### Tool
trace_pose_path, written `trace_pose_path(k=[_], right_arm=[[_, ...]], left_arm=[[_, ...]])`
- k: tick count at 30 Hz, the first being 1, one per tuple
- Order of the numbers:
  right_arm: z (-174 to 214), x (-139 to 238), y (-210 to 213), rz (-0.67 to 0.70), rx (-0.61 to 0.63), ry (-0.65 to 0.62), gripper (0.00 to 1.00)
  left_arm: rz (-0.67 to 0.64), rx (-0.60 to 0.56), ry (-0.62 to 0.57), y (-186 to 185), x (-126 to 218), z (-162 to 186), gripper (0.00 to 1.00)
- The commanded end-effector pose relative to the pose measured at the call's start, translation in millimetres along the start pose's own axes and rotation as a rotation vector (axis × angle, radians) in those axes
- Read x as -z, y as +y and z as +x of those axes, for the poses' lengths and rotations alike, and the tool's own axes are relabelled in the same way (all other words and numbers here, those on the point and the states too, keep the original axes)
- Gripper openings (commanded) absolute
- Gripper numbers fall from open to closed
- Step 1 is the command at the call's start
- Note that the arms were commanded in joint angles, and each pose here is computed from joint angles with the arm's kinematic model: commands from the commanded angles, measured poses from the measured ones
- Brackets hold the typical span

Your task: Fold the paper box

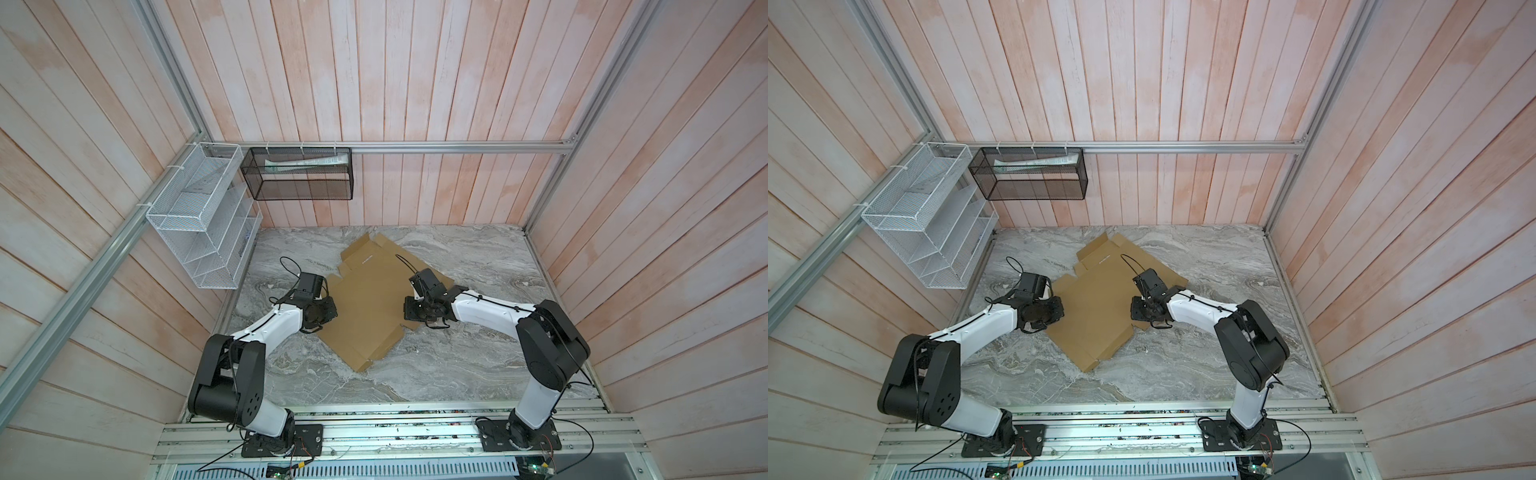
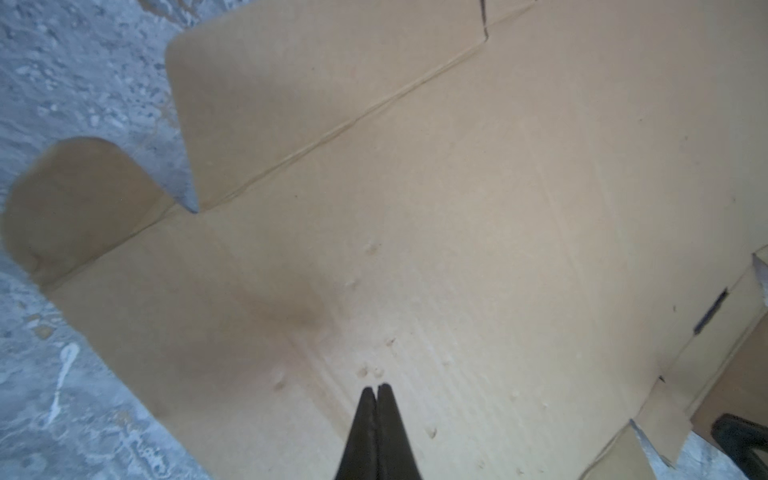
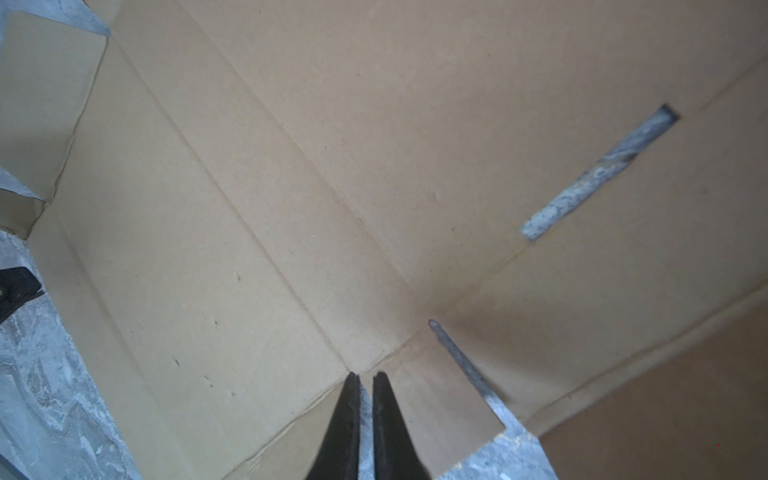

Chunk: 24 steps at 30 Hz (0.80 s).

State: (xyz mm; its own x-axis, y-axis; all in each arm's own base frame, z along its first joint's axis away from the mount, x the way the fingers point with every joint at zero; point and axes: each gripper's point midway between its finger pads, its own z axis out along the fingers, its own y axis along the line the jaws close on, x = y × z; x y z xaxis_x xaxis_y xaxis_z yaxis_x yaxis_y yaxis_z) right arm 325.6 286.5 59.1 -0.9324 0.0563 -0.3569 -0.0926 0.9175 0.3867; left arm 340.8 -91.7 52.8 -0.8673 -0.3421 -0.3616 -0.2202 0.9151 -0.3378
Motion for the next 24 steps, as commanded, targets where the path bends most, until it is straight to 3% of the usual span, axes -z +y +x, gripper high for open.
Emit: trace_pose_path(k=[1,24], right_arm=[[4.6,-3.1,1.8,-0.014,-0.026,0.006,0.11],[11.7,-30.8,-16.5,-0.022,-0.087,0.041,0.09]], left_arm=[[-0.018,-0.004,0.015,9.2,-12.2,6.9,0.0],[-0.023,0.031,0.1,16.3,-26.5,50.9,0.0]])
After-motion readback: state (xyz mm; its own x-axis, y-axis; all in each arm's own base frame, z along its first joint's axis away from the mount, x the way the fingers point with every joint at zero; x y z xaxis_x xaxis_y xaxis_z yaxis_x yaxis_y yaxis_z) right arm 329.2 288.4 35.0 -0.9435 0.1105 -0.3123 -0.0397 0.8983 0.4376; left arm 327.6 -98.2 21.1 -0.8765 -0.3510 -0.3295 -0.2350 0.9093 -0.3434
